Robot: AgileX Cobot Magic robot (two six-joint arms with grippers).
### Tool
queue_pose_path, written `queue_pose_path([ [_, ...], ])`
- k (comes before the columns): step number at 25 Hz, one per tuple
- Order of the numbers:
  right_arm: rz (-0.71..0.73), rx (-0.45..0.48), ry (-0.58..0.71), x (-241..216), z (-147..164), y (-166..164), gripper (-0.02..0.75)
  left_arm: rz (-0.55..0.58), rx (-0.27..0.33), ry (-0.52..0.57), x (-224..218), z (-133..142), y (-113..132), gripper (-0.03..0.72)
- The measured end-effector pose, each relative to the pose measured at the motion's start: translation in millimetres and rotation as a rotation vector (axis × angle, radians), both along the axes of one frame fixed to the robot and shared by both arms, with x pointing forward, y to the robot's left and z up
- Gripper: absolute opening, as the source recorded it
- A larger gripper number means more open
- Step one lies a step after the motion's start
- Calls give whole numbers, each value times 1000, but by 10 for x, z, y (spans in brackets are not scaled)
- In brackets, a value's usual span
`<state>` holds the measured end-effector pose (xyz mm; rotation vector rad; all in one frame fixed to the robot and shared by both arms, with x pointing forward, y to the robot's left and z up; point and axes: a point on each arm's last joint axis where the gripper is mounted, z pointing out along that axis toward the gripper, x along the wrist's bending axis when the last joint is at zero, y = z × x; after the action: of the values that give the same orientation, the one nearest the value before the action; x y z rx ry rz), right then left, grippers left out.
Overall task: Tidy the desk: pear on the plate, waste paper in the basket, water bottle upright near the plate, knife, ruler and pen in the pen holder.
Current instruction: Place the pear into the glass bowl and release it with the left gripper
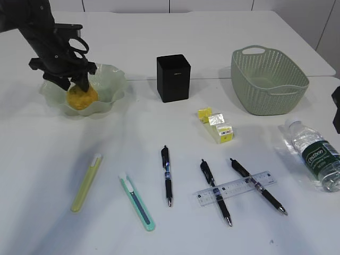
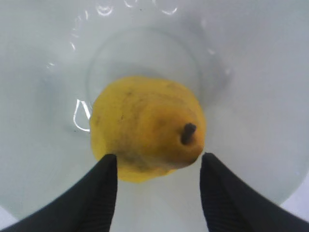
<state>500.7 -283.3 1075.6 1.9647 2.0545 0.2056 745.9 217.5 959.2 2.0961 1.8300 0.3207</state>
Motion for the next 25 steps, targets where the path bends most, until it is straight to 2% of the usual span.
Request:
queue_pose_path([
  [5,0,0,0,0,0,0,557,-5,18,-29,-54,247,26,391],
  [10,2,-1,0,0,0,0,557,-7,25,2,-134,381,39,391],
  [18,2,-1,0,0,0,0,557,-13,101,25,-263,629,118,391],
  [25,3,3,-11,10,3,3,557,-10,109,39,-411,902,148,365],
])
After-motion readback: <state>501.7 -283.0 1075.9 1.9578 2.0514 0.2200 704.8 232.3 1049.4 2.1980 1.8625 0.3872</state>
